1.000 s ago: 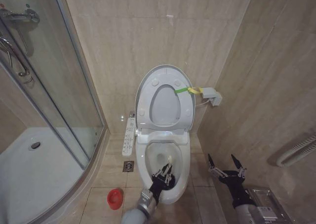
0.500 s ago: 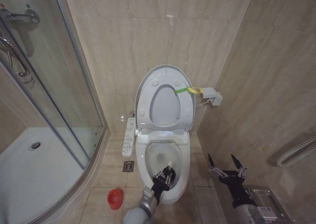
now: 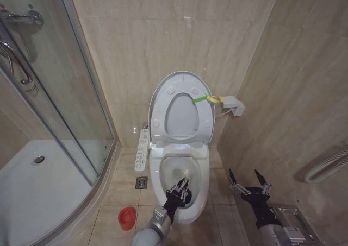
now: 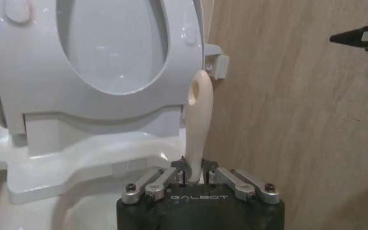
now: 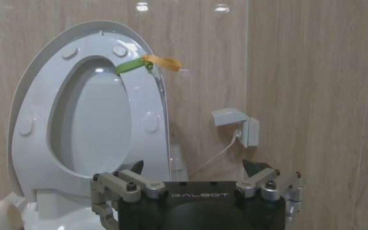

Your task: Open the toilet lid, clean the toilet bowl with a toilet brush, close the toilet lid, and flush.

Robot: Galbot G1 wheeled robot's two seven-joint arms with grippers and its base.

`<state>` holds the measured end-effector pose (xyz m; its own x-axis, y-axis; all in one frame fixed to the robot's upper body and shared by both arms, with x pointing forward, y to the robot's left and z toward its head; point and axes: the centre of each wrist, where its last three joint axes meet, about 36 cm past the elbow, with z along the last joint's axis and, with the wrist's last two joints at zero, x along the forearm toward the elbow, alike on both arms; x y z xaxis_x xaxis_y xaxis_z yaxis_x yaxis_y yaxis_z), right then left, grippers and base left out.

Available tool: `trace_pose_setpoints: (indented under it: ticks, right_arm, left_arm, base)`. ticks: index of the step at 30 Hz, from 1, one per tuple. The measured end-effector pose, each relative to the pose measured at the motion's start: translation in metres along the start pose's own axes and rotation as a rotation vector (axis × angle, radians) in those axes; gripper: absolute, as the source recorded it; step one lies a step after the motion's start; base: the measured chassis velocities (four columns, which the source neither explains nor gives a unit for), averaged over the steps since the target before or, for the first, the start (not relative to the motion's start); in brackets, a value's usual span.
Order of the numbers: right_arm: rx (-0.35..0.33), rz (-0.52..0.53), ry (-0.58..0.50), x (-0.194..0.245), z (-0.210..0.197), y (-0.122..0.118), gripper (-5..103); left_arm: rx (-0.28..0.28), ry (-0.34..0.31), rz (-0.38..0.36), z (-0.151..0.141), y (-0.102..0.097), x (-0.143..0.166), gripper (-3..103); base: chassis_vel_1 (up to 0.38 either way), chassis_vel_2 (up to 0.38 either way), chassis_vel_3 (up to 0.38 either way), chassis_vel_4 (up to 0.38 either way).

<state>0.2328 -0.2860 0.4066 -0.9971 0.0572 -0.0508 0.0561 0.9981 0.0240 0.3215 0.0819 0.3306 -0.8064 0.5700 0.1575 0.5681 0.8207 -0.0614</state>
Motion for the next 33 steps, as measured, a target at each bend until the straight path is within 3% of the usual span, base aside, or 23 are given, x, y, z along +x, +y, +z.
trace_pose_setpoints:
  ticks: [14, 25, 33]
  right_arm:
    - [0.000, 0.000, 0.000, 0.000, 0.000, 0.000, 100]
    - [0.000, 0.000, 0.000, 0.000, 0.000, 0.000, 100]
    - [0.000, 0.000, 0.000, 0.000, 0.000, 0.000, 100]
  left_arm:
    - [0.045, 0.087, -0.007, 0.025, 0.009, -0.016, 18]
    - [0.029, 0.013, -0.017, 0.000, 0.001, 0.003, 18]
    - [0.028, -0.001, -0.026, -0.009, -0.003, 0.020, 18]
  base:
    - [0.000, 0.000, 0.000, 0.000]
    - [0.000, 0.000, 0.000, 0.000]
    - [0.000, 0.000, 0.000, 0.000]
